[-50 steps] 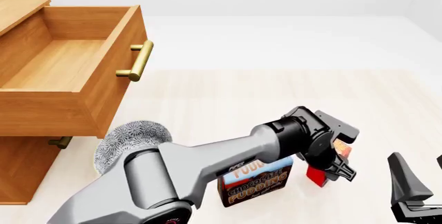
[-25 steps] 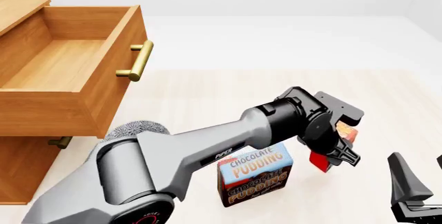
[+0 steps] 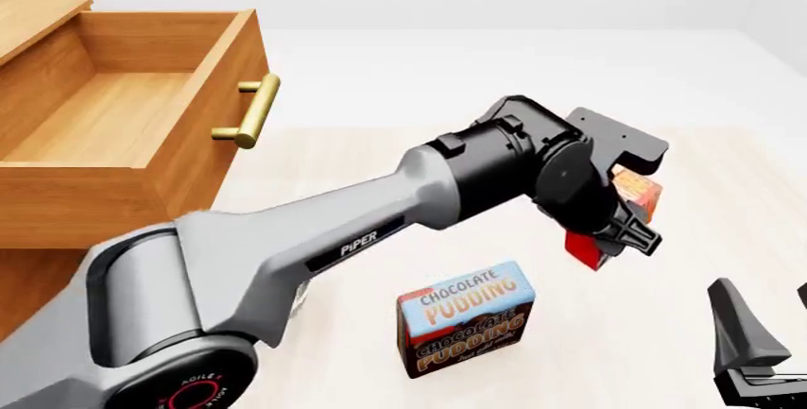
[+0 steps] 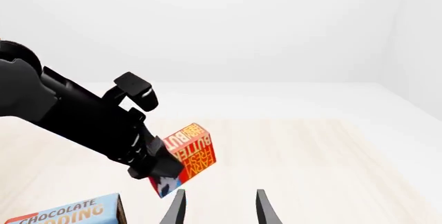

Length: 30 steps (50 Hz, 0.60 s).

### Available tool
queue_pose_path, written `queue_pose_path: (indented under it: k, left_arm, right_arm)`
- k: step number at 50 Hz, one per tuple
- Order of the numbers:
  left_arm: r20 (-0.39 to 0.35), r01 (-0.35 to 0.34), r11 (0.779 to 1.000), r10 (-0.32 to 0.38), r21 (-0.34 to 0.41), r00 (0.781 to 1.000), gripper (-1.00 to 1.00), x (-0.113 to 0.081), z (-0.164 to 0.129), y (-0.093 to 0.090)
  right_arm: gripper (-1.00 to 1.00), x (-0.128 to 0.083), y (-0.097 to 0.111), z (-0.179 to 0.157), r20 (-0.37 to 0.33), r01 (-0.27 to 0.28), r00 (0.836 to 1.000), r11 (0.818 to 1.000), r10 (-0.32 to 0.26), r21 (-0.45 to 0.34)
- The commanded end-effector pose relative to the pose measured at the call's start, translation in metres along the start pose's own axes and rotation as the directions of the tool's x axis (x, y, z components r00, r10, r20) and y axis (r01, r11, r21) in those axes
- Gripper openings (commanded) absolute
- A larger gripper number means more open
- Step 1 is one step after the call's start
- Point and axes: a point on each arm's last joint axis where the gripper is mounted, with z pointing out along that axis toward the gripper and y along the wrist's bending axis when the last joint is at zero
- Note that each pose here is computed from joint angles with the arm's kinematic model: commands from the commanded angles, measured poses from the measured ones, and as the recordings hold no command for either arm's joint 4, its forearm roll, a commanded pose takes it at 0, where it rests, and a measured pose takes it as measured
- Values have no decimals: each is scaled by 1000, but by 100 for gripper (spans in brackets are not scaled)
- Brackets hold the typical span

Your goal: Put the butter at the back in the top drawer of the cabinet and close it.

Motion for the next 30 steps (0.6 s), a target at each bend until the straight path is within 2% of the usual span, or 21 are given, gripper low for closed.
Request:
queue_pose_path:
  k: [1, 21, 30]
  left_arm:
    - [75, -31, 1000, 31, -6, 997, -100, -18, -44, 8]
    - [135, -48, 998, 53, -39, 989, -100, -32, -97, 28]
    - [171, -53, 998, 59, -39, 984, -100, -38, -126, 26]
  right_arm:
    - [100, 0, 0, 0, 0, 0, 1000, 1000, 0, 0]
    - [100, 0, 0, 0, 0, 0, 1000, 1000, 0, 0]
    - [100, 0, 0, 0, 0, 0, 1000, 1000, 0, 0]
